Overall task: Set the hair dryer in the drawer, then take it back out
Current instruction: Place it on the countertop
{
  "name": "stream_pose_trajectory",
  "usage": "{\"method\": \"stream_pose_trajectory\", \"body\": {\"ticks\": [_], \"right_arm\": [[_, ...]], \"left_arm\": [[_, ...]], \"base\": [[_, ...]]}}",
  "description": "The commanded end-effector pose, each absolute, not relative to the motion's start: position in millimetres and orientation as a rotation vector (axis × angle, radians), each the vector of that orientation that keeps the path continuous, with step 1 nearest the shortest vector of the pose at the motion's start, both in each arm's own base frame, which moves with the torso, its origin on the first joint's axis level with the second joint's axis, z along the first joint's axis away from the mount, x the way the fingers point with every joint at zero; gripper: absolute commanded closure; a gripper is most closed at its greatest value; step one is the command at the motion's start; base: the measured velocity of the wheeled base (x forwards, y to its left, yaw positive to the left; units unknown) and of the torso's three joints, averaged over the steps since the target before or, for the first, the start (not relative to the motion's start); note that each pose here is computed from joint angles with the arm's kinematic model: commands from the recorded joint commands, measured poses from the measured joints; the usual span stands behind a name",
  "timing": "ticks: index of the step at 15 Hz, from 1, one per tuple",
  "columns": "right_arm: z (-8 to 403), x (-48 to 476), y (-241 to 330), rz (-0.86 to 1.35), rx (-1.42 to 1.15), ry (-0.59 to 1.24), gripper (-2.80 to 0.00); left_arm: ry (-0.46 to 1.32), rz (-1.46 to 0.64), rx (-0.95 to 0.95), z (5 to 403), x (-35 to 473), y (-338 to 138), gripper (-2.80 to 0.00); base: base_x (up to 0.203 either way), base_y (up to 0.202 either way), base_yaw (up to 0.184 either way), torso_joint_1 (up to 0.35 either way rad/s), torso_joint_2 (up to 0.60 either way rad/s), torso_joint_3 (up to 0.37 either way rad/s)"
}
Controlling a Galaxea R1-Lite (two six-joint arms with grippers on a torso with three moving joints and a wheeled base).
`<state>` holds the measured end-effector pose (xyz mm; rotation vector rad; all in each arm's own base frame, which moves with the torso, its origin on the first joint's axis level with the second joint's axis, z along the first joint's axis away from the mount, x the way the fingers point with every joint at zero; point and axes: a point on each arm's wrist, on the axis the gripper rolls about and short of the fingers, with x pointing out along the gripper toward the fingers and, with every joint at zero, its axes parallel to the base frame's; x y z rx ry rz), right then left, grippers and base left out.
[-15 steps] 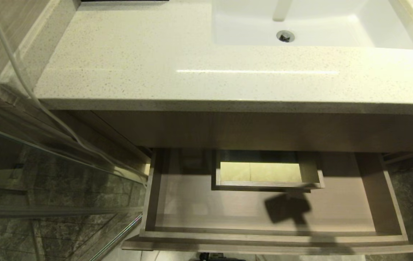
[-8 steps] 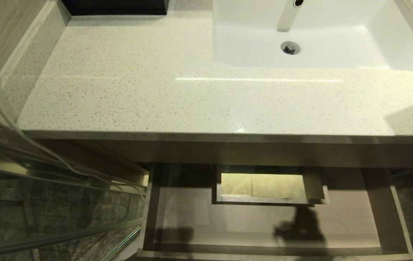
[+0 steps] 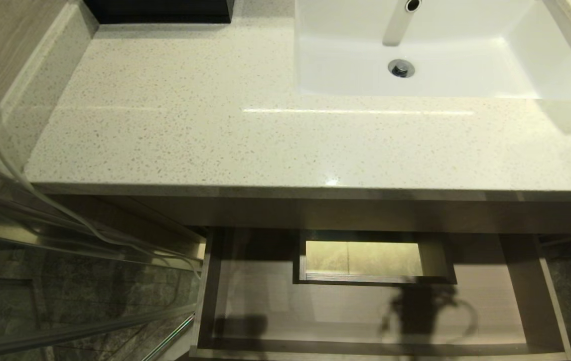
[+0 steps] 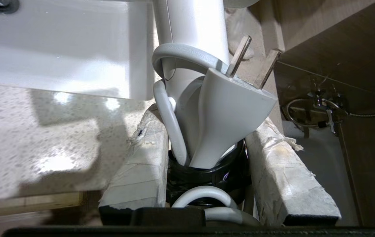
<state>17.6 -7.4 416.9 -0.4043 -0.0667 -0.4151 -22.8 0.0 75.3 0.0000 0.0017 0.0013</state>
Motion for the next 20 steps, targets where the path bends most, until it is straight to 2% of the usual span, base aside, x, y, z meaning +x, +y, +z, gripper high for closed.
{"method": "stream_pose_trajectory", "body": {"ticks": [1, 10, 14, 20], "right_arm": [[422, 57, -25, -0.444, -0.39, 0.018, 0.0], [419, 119, -64, -0.486, -0.323, 0.223, 0.0], [432, 147, -79, -0.487, -0.332, 0.214, 0.0], [429, 173, -93, -0.489, -0.339, 0.202, 0.0]], "left_arm": [[0.002, 0.002, 0.0, 75, -23, 0, 0.0], [0.002, 0.002, 0.0, 75, -23, 0, 0.0], [0.0, 0.002, 0.0, 75, -23, 0, 0.0], [0.0, 0.002, 0.0, 75, -23, 0, 0.0]], "base": [[0.0, 0.0, 0.0, 0.0, 0.0, 0.0], [0.0, 0.0, 0.0, 0.0, 0.0, 0.0], [0.0, 0.0, 0.0, 0.0, 0.0, 0.0], [0.0, 0.0, 0.0, 0.0, 0.0, 0.0]]}}
